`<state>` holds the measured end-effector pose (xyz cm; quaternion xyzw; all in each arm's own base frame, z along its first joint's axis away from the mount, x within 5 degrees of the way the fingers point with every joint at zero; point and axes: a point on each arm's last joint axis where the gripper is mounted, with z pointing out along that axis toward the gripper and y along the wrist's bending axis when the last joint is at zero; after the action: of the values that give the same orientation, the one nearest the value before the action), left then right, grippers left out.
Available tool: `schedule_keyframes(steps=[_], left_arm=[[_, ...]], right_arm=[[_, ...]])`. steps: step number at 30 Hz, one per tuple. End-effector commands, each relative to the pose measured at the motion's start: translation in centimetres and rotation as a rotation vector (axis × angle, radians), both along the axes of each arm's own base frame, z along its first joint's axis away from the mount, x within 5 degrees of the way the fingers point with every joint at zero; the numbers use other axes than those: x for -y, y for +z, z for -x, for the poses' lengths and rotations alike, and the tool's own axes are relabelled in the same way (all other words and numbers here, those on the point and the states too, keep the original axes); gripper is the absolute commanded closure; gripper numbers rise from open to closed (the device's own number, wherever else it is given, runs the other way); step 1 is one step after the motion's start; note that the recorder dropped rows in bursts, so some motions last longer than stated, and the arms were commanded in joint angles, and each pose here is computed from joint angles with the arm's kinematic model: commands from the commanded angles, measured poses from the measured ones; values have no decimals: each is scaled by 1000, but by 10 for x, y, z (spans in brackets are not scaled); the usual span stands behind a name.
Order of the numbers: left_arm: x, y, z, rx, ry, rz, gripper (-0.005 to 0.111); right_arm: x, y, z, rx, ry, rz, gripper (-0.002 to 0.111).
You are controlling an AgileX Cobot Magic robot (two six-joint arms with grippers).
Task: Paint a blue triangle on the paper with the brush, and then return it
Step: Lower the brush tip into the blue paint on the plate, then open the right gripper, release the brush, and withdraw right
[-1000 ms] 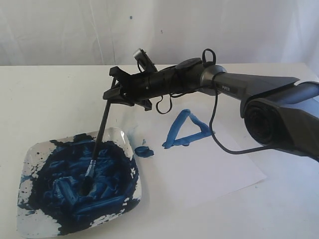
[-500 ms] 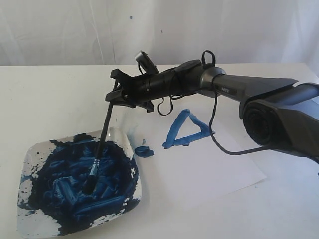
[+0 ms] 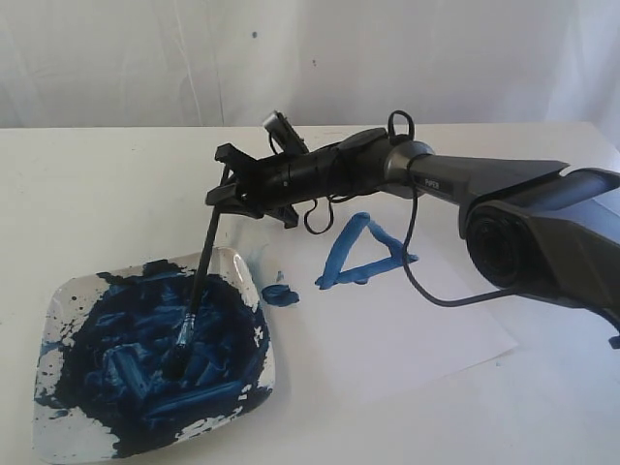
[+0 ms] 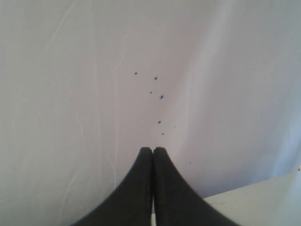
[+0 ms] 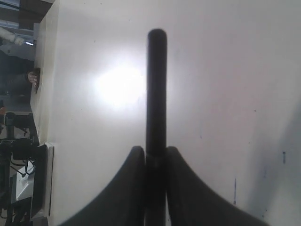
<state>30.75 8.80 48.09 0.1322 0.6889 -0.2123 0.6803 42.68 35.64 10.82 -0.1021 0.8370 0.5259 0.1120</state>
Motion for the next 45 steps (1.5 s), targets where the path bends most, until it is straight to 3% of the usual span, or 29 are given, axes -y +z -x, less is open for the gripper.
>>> schedule_keyframes(steps=[1,12,14,20,23,35,39,45], left_arm=[[-1,-2,-1,-5,-5,6,107],[-1,-2,-1,-5,-5,6,107],[-1,-2,-1,-5,-5,6,107],[-1,-1,-1,-2,-5,2,107],[-1,-1,-1,-2,-5,2,107],[6,11,11,37,-4,-28,107],[14,22,24,73,-4,-51,107],[30,45,53,133,-5,-71,107]], right_arm=[[1,-7,1,62,36,52,108],[2,-7,0,76,33,55,108],[2,-7,0,77,31,55,102],[2,-7,0,78,29,56,69],[2,-7,1,69,46,51,60],[44,42,-17,91,93,-3,60],[71,59,-21,128,172,59,63],[114,78,-22,186,297,240,78]])
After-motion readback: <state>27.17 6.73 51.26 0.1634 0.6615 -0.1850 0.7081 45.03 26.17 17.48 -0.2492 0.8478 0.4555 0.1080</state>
